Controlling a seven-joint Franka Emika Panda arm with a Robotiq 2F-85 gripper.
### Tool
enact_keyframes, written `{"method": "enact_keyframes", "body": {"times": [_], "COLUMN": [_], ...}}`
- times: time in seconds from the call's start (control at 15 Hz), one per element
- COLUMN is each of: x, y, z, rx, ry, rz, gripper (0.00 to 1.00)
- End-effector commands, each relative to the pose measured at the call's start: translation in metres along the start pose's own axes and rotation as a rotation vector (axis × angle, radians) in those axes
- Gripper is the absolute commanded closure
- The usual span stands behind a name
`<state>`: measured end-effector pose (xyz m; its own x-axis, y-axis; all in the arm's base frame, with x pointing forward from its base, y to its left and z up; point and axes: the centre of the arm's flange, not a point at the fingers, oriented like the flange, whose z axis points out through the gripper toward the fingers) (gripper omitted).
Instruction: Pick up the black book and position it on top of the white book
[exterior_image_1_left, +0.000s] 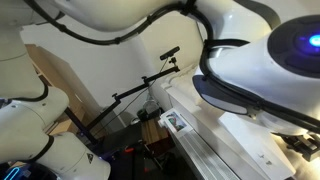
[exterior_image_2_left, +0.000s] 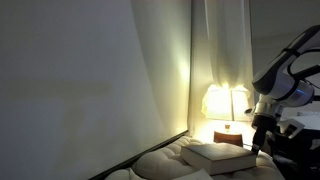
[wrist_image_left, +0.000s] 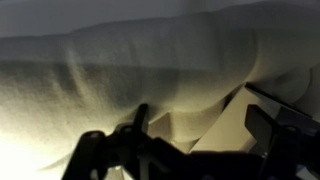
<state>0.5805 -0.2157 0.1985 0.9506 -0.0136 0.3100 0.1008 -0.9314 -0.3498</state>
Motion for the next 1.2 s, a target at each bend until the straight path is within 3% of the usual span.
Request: {"method": "enact_keyframes", "body": {"times": [0.0, 0.47, 1.13], "x": [0.009, 0.012, 0.021], "y": [0.008, -0.015, -0.049], "z": [0.026, 0.034, 0.023], "rx": [-0.020, -0.096, -0.127], "ry": [0.016, 0.024, 0.045], "rz": [-0.009, -0.067, -0.145], "gripper": [0.00, 0.00, 0.00]}}
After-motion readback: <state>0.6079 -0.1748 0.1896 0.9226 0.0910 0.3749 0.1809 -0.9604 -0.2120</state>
